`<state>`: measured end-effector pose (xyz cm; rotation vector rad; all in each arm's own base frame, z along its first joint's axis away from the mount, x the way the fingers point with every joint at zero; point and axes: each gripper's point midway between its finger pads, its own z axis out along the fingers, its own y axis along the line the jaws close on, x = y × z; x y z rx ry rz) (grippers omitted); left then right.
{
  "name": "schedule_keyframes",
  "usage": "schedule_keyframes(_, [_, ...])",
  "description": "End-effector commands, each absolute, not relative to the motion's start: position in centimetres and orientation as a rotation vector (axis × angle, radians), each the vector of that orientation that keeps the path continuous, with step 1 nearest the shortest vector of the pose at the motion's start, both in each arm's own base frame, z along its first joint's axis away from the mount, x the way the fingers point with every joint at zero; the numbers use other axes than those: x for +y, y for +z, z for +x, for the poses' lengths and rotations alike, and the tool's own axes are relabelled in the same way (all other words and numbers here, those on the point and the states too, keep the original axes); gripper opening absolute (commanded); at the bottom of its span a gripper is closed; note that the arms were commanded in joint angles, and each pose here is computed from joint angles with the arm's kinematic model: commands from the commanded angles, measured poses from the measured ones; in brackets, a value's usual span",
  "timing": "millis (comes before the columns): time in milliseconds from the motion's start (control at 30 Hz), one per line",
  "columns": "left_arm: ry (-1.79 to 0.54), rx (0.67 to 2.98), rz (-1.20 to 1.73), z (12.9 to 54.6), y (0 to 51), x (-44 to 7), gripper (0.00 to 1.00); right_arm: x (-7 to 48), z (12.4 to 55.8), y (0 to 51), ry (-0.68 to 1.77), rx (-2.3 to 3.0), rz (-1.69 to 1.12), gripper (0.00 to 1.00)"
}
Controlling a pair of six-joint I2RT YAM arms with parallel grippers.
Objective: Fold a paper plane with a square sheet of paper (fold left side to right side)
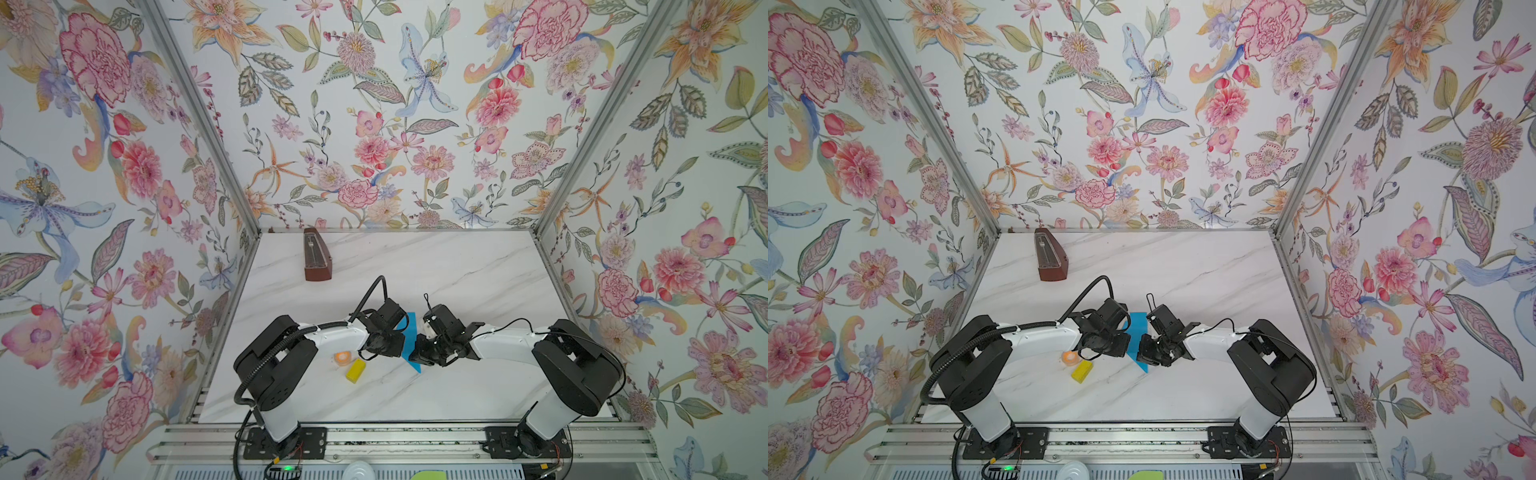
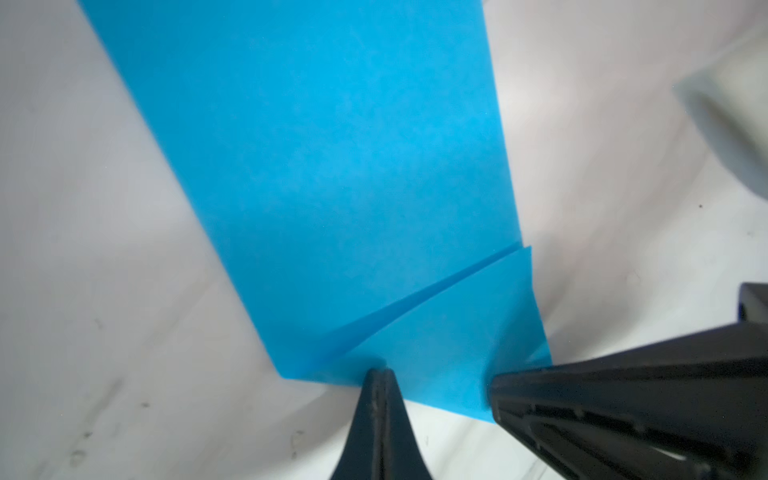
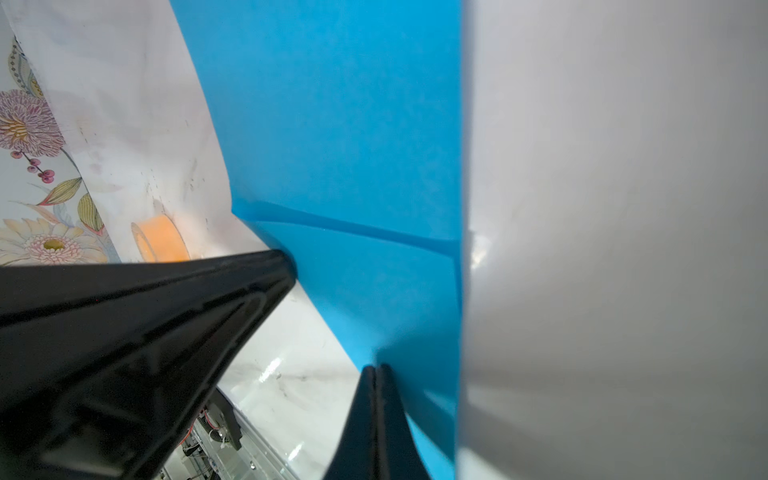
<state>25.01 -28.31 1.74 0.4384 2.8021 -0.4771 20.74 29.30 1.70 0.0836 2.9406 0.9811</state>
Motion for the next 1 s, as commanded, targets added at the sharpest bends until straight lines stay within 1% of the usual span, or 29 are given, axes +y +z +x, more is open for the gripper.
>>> schedule_keyframes(0, [-0.273,2.897,0.433,24.5,-1.2,-24.3,0.00,26.0,17.8,-2.3,0.744,3.115,0.157,0.00])
schedule_keyframes(433, [-0.130,2.960,0.403,25.6,-3.7,-20.8,0.00,26.2,17.8,-2.0,0.750,3.112,0.169,0.00])
schedule_keyframes(600, [-0.185,2.916,0.427,26.9,-2.6,-21.8,0.00,28.8,17.8,0.0,0.872,3.073,0.130,0.00])
schedule_keyframes(633, [-0.207,2.900,0.430,27.1,-2.2,-22.1,0.00,29.2,18.0,0.5,0.894,3.059,0.119,0.01])
schedule_keyframes(700, [-0.248,2.866,0.435,27.7,-1.2,-22.8,0.00,29.7,18.7,2.0,0.927,3.014,0.106,0.07])
schedule_keyframes(867, [-0.317,2.758,0.410,28.6,2.3,-23.4,0.00,28.8,20.2,4.5,0.961,2.936,0.137,0.14])
schedule_keyframes(967, [-0.351,2.707,0.395,28.7,4.1,-23.5,0.03,28.2,20.5,5.0,0.954,2.928,0.121,0.18])
